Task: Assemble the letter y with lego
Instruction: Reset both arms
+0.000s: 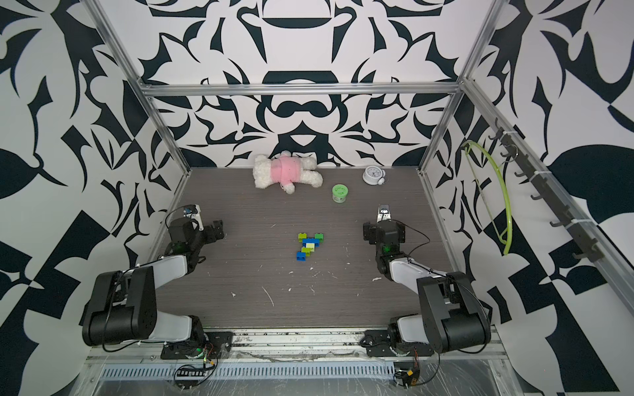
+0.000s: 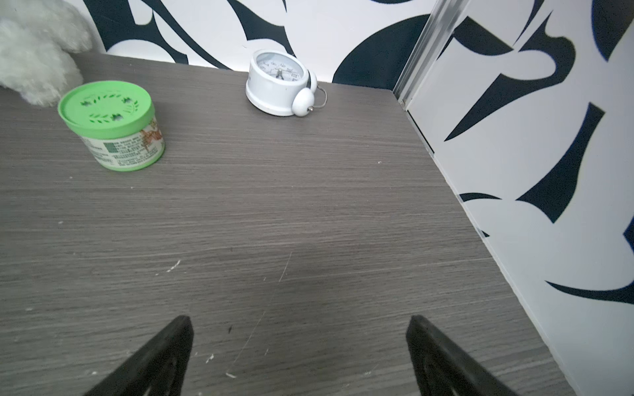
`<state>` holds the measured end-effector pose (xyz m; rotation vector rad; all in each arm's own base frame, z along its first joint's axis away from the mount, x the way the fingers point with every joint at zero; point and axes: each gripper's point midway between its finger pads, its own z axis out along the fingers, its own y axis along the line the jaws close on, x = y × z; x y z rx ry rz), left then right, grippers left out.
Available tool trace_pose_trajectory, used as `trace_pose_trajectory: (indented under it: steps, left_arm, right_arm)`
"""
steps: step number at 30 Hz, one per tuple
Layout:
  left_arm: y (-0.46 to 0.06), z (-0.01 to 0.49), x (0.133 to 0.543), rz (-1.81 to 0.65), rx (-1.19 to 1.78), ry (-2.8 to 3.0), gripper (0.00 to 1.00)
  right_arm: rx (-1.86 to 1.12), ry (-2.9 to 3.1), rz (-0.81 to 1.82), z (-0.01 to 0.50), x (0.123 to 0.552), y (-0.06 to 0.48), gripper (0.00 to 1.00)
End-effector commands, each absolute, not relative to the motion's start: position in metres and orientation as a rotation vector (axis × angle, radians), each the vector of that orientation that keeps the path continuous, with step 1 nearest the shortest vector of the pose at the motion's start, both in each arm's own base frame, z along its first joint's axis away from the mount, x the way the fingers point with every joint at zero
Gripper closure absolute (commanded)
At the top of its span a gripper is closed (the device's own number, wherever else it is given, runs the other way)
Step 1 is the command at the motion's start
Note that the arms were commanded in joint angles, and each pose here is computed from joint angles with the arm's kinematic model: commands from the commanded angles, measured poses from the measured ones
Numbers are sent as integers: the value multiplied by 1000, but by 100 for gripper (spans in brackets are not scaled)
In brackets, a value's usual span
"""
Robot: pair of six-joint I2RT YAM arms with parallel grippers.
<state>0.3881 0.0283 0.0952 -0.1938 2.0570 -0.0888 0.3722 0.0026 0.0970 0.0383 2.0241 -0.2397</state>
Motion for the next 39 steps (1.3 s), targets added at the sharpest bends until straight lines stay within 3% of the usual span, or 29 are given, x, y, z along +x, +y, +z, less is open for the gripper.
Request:
trace_pose_trajectory:
  steps: [1, 19, 26, 39]
  left_arm:
    - [31, 104, 390, -68, -203, 2002, 1]
    - [25, 110, 384, -74, -189, 1943, 1]
    - [-3, 92, 388, 63, -71, 1878, 1]
    - [13, 90, 390, 100, -163, 1904, 1]
  right_arm:
    - [41, 1930, -230, 106, 381, 4, 0]
    - [-23, 1932, -139, 82, 384, 15, 0]
    - [-19, 1933, -141, 81, 384, 14, 0]
    - [-1, 1935, -150, 82, 385, 11, 0]
